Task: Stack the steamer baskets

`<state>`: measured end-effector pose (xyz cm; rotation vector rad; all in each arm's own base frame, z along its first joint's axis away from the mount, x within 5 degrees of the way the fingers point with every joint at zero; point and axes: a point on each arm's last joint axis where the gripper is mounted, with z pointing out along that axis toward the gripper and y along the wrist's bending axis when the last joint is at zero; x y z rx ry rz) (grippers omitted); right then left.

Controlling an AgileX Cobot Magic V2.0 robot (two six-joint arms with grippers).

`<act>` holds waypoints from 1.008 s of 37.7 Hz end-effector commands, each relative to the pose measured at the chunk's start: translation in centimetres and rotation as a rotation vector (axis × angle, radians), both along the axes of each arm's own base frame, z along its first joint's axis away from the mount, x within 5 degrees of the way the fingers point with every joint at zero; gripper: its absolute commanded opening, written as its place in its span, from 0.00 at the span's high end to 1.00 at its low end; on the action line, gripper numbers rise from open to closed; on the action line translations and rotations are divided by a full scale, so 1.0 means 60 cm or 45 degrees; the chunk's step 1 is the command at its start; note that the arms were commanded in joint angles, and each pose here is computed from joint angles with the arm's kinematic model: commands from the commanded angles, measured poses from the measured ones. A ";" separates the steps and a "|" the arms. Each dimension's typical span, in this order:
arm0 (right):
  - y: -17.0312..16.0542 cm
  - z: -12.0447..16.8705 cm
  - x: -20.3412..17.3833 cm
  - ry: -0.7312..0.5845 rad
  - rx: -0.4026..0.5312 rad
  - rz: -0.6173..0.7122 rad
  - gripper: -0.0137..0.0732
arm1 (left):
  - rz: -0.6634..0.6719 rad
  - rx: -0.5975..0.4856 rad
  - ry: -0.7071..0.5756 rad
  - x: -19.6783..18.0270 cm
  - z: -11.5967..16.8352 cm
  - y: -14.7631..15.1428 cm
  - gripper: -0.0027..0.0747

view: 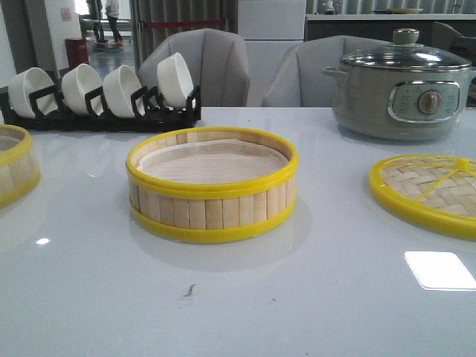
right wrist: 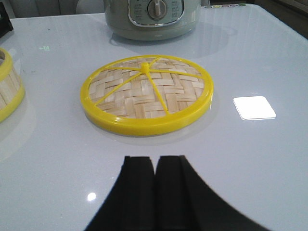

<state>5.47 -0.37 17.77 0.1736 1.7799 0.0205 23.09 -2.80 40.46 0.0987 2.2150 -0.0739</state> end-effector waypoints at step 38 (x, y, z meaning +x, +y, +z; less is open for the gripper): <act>-0.006 0.065 -0.003 -0.516 0.117 -0.059 0.78 | 0.007 0.073 -0.162 -0.003 0.034 0.006 0.84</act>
